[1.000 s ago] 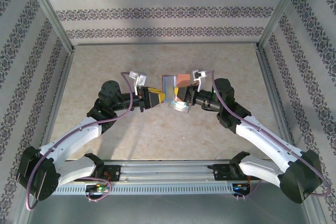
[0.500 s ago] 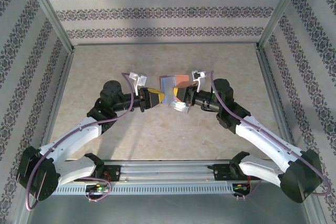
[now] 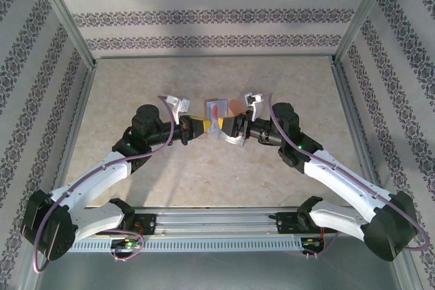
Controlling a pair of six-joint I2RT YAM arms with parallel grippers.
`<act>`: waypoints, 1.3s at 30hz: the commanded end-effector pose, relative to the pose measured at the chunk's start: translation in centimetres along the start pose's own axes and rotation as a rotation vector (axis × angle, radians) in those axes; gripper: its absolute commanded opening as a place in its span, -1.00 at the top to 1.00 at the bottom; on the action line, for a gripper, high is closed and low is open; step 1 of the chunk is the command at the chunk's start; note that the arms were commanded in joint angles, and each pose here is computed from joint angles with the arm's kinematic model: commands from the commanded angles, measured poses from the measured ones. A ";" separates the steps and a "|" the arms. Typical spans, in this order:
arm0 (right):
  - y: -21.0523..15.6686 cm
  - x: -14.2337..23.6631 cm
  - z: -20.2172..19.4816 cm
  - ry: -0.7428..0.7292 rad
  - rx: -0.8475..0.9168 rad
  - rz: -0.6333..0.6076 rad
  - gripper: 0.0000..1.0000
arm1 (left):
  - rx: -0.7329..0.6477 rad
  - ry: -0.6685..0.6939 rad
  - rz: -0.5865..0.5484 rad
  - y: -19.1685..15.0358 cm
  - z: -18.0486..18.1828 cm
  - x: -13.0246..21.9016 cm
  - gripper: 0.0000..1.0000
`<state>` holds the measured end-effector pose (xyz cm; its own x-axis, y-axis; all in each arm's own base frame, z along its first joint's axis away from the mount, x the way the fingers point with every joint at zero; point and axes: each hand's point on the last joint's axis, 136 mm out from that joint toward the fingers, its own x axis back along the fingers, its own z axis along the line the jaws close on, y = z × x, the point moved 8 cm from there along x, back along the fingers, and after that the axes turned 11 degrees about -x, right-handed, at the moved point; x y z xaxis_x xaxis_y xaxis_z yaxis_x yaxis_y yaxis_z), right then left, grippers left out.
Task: Take the credit cards out of the card holder
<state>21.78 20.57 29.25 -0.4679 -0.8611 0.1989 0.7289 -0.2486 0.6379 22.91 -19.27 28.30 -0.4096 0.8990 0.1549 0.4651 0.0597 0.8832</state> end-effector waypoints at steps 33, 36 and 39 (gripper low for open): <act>0.2 -0.2 1.9 0.032 0.035 0.009 0.57 | -0.002 0.014 0.004 0.2 0.0 0.1 0.49; -0.3 0.2 1.0 -0.023 0.024 0.002 0.27 | 0.007 0.057 0.040 -0.6 0.4 0.4 0.74; -0.7 1.1 -0.2 -0.121 0.017 -0.017 0.13 | 0.004 0.082 0.069 -1.1 0.4 0.8 0.84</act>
<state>21.19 20.70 29.30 -0.4826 -0.8404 0.2464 0.7293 -0.2299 0.6445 22.85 -18.97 27.01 -0.4223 0.8769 0.2298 0.5161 0.0242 0.8562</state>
